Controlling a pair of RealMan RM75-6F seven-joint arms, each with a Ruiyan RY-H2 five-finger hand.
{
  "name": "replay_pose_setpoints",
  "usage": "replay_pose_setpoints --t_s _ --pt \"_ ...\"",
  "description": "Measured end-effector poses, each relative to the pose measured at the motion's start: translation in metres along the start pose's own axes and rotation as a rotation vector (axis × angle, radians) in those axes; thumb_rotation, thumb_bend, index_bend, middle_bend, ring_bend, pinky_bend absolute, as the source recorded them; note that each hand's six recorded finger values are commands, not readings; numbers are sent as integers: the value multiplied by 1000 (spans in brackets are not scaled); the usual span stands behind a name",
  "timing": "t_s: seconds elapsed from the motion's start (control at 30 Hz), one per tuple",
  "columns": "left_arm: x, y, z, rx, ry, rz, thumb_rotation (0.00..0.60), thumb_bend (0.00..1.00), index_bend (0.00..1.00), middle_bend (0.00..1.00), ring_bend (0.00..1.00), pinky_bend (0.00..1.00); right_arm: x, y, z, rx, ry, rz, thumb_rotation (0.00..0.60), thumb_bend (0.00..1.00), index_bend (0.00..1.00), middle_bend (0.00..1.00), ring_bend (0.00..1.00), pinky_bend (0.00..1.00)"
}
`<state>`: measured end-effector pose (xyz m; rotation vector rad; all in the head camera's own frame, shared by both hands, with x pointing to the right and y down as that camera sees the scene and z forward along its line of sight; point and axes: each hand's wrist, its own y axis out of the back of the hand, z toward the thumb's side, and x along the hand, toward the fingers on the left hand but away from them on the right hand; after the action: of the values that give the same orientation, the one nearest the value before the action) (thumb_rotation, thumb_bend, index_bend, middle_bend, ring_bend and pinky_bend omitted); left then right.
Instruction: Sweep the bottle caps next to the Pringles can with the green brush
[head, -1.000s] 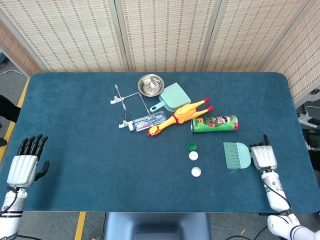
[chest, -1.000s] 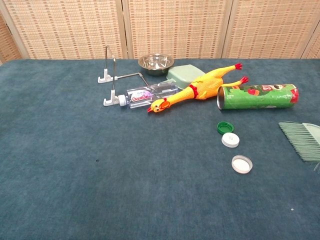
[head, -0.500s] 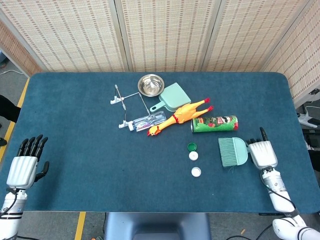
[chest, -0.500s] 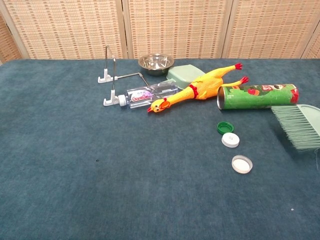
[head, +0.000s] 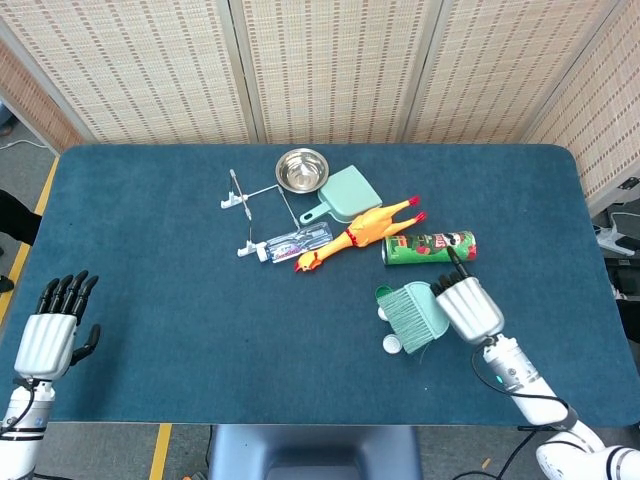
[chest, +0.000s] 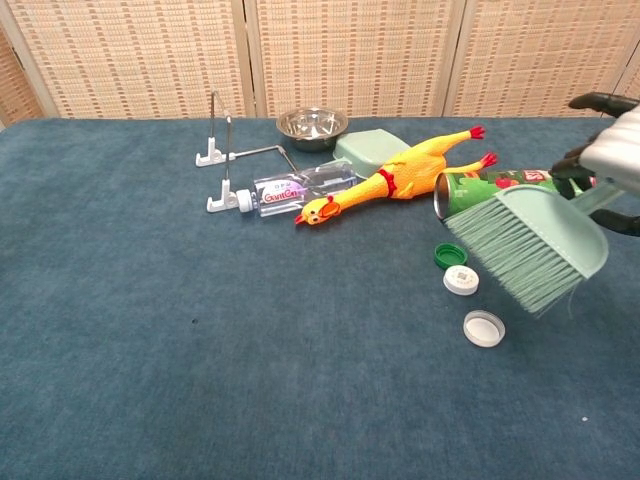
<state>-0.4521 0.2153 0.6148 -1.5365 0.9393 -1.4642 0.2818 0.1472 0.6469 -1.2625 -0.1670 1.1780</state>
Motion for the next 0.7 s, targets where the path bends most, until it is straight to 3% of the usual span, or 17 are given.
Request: replay_pose_setpoints --t_s 0.3,0.5,0.7 --pt "1 4 -4 -15 3 -1 600 450 0 0 0 66 -31 44 61 330 171 -34 600 518 877 840 499 47" --pt "0 4 -5 -20 7 3 600 450 0 0 0 66 -53 54 101 410 235 -14 600 518 877 840 499 47" --pt "-1 5 -8 -23 14 8 600 450 0 0 0 66 -71 52 119 495 257 19 600 518 877 840 506 47"
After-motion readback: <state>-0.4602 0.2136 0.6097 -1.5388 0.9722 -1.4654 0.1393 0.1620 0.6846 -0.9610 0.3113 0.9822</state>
